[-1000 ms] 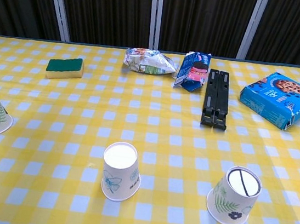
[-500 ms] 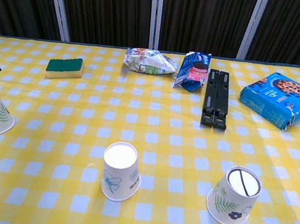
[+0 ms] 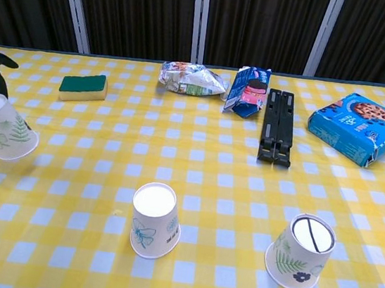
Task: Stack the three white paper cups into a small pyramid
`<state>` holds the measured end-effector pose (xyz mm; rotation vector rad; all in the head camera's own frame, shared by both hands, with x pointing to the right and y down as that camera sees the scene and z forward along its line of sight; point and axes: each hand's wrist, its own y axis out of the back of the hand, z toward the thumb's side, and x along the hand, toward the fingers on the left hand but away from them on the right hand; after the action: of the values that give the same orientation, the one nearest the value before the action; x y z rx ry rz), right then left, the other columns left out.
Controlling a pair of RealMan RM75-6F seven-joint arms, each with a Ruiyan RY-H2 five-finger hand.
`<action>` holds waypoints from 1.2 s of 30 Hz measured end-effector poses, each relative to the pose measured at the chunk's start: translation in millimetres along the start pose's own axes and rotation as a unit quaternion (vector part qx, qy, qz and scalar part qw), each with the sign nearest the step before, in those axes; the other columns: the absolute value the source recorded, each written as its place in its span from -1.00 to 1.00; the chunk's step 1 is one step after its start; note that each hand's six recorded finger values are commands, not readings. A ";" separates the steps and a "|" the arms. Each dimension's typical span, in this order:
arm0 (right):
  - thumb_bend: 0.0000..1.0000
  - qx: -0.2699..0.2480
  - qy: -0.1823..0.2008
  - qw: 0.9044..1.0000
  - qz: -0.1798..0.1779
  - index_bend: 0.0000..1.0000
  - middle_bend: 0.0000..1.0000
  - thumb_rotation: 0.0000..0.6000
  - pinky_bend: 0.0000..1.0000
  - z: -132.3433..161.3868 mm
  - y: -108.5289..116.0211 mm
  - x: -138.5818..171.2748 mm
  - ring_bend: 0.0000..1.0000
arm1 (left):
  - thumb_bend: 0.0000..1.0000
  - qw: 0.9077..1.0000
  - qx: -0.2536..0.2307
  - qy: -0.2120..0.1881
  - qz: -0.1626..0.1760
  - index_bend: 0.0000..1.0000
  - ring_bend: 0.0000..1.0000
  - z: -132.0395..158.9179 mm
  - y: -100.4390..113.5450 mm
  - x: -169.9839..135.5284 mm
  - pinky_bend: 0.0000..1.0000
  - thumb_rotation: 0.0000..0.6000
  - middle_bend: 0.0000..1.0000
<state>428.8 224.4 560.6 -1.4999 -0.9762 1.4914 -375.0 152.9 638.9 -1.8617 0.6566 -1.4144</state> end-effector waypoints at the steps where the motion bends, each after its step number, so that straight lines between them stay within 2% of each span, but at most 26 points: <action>1: -0.89 0.000 0.000 1.000 0.000 -0.81 -1.00 1.00 -1.00 -0.2 0.0 0.1 -1.00 | -0.22 1.000 -0.001 -0.010 0.005 -0.19 -1.00 7.6 2.1 -1.7 -1.00 1.00 -1.00; 4: -0.89 0.000 0.000 1.000 -0.002 -0.81 -1.00 1.00 -1.00 0.1 0.8 0.4 -1.00 | -0.22 0.999 -0.003 -0.042 0.019 -0.18 -1.00 31.8 7.7 -6.1 -1.00 1.00 -1.00; 7: -0.89 -0.001 0.000 1.000 -0.005 -0.81 -1.00 1.00 -1.00 0.3 2.1 0.5 -1.00 | -0.22 0.998 -0.001 -0.065 0.017 -0.17 -1.00 52.8 6.2 -6.7 -1.00 1.00 -1.00; 14: -0.89 -0.005 -0.003 1.000 -0.008 -0.81 -1.00 1.00 -1.00 -2.2 4.3 0.3 -1.00 | -0.22 0.993 0.015 -0.118 -0.001 -0.17 -1.00 100.0 -7.4 -5.9 -1.00 1.00 -1.00; 23: -0.89 -0.009 -0.002 1.000 -0.011 -0.81 -1.00 1.00 -1.00 -2.8 6.4 0.6 -1.00 | -0.22 0.986 0.029 -0.164 -0.019 -0.17 -1.00 149.7 -26.8 -8.9 -1.00 1.00 -1.00; 29: -0.89 -0.009 -0.003 1.000 -0.012 -0.81 -1.00 1.00 -1.00 -3.5 7.3 0.7 -1.00 | -0.22 0.982 0.034 -0.183 -0.034 -0.17 -1.00 172.8 -39.4 -10.8 -1.00 1.00 -1.00; 33: -0.89 -0.010 -0.004 1.000 -0.012 -0.81 -1.00 1.00 -1.00 -4.2 7.5 0.5 -1.00 | -0.23 0.981 0.042 -0.184 -0.036 -0.18 -1.00 176.5 -43.6 -10.4 -1.00 1.00 -1.00; 36: -0.89 -0.010 -0.003 1.000 -0.011 -0.81 -1.00 1.00 -1.00 -3.9 7.3 0.5 -1.00 | -0.25 0.982 0.042 -0.179 -0.035 -0.28 -1.00 176.6 -45.4 -9.0 -1.00 1.00 -1.00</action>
<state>432.6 222.0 553.7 -1.4949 -1.0110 1.4750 -208.4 227.7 640.4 -2.0179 0.3502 -1.0898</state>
